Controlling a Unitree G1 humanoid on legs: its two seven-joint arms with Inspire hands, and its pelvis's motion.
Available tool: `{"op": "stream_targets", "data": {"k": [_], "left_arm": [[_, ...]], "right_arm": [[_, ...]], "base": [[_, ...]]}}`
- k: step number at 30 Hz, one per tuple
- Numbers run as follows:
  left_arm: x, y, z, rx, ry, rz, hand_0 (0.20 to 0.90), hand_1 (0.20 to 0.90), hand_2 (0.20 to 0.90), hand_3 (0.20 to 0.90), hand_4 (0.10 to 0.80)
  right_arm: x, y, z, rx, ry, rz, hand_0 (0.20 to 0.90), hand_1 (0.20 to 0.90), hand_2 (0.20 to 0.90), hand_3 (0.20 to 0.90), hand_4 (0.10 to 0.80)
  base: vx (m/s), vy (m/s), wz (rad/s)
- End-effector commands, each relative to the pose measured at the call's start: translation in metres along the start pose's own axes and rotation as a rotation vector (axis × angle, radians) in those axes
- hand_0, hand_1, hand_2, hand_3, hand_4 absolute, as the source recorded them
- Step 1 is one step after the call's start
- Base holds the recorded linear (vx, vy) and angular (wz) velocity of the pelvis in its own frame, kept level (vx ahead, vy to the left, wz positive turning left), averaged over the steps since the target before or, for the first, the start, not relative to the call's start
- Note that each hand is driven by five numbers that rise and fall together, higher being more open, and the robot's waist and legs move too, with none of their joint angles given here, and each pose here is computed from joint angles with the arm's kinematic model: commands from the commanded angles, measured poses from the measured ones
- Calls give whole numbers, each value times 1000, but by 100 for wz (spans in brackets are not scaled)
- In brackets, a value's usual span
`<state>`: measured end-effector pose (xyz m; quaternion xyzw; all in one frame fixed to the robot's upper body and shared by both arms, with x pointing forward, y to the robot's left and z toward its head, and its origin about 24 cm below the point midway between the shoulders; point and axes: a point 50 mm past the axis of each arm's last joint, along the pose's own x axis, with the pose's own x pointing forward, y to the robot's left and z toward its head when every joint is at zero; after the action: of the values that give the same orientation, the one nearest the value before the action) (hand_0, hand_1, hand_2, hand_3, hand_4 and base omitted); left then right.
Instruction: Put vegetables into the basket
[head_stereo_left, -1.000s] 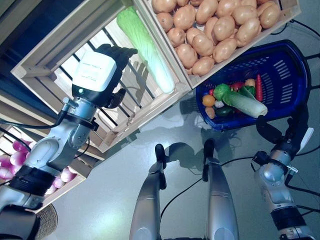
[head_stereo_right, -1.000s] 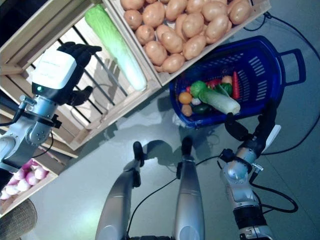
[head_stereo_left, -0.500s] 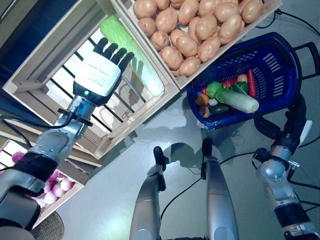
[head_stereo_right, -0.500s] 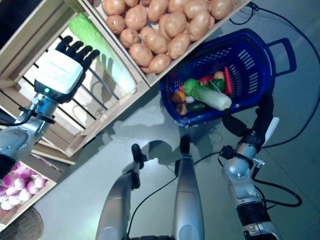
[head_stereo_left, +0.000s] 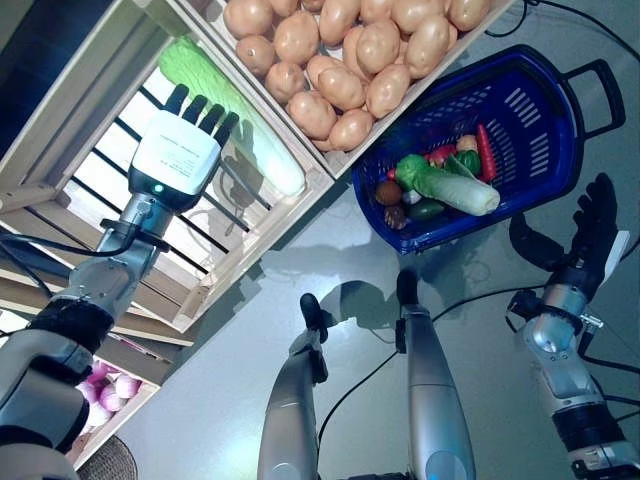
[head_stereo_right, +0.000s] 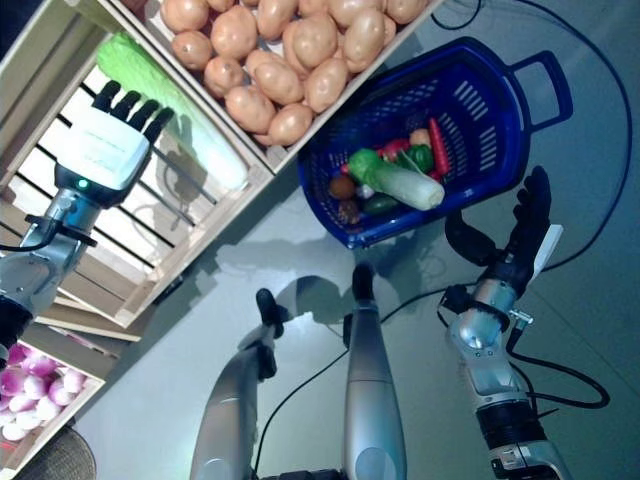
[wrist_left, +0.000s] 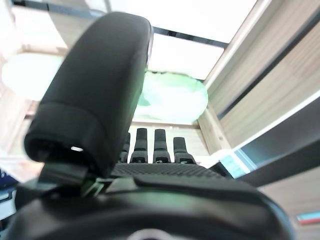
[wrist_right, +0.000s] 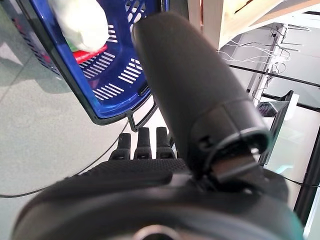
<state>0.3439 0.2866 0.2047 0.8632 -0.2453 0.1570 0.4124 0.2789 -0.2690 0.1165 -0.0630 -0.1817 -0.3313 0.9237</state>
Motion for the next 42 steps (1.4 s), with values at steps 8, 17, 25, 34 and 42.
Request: {"op": "stream_targets", "data": {"k": [8, 17, 25, 34, 42], "left_arm": [[12, 39, -71, 198, 306, 285, 900, 900, 900, 900, 800], [17, 45, -81, 245, 335, 296, 900, 900, 900, 900, 800], [27, 56, -83, 255, 296, 318, 900, 900, 900, 900, 800], [37, 62, -83, 267, 264, 298, 900, 900, 900, 900, 800], [43, 63, -82, 261, 256, 294, 900, 900, 900, 900, 800]], "right_arm": [[12, -5, 44, 97, -184, -6, 900, 900, 900, 900, 800], [12, -4, 47, 120, -181, -17, 900, 900, 900, 900, 800], [9, 0, 44, 141, -169, -12, 900, 900, 900, 900, 800], [8, 0, 41, 155, -150, -21, 900, 900, 900, 900, 800], [9, -3, 42, 159, -142, -32, 900, 900, 900, 900, 800]], "base": [[0, 0, 0], [15, -6, -1], [7, -10, -1], [30, -9, -1], [5, 9, -1]]}}
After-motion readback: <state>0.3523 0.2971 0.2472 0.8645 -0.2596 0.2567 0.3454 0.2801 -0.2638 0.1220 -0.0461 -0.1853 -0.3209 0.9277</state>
